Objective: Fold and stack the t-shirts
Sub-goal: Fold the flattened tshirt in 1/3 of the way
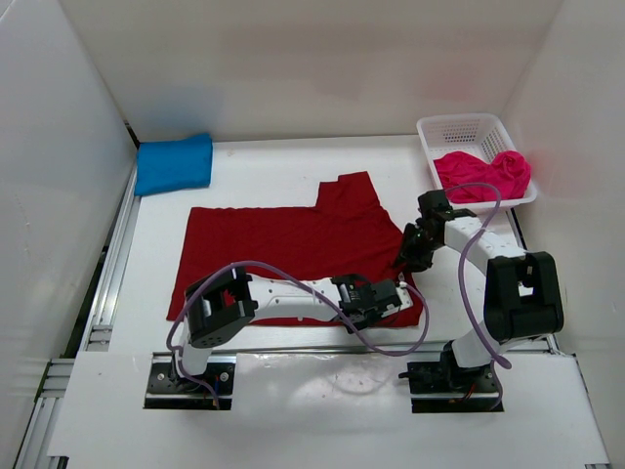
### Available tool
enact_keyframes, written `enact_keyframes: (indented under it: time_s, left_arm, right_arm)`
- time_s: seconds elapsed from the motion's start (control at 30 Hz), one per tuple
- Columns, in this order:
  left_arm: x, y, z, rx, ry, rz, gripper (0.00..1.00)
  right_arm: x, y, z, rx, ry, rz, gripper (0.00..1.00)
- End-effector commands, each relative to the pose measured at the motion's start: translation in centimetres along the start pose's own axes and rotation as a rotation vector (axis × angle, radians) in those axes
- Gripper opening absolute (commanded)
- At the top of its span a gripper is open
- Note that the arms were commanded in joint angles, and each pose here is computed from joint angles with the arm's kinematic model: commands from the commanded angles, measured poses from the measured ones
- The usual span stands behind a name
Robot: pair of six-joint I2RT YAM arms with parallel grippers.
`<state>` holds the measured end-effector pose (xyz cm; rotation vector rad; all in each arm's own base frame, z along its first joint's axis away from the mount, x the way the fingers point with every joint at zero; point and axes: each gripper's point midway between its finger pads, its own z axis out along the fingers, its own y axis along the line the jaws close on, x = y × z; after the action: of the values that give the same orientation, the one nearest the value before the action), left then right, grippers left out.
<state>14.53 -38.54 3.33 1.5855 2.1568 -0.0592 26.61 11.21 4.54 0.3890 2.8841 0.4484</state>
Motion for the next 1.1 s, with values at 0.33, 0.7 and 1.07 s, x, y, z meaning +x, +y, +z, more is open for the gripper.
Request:
enact_keyframes:
  time_s: [0.33, 0.7, 1.07]
  left_arm:
    - [-3.0, 2.0, 0.4, -0.103, -0.045, -0.024, 0.57]
    - [-1.8, 2.3, -0.1, -0.114, -0.027, -0.019, 0.54]
    - [-2.8, 2.4, -2.4, -0.082, -0.007, -0.012, 0.62]
  right_arm:
    - [0.4, -0.8, 0.5, 0.018, -0.013, -0.005, 0.40]
    - [0.7, -1.0, 0.6, 0.023, -0.005, -0.003, 0.40]
    - [1.3, -1.3, 0.8, 0.041, 0.008, -0.008, 0.39]
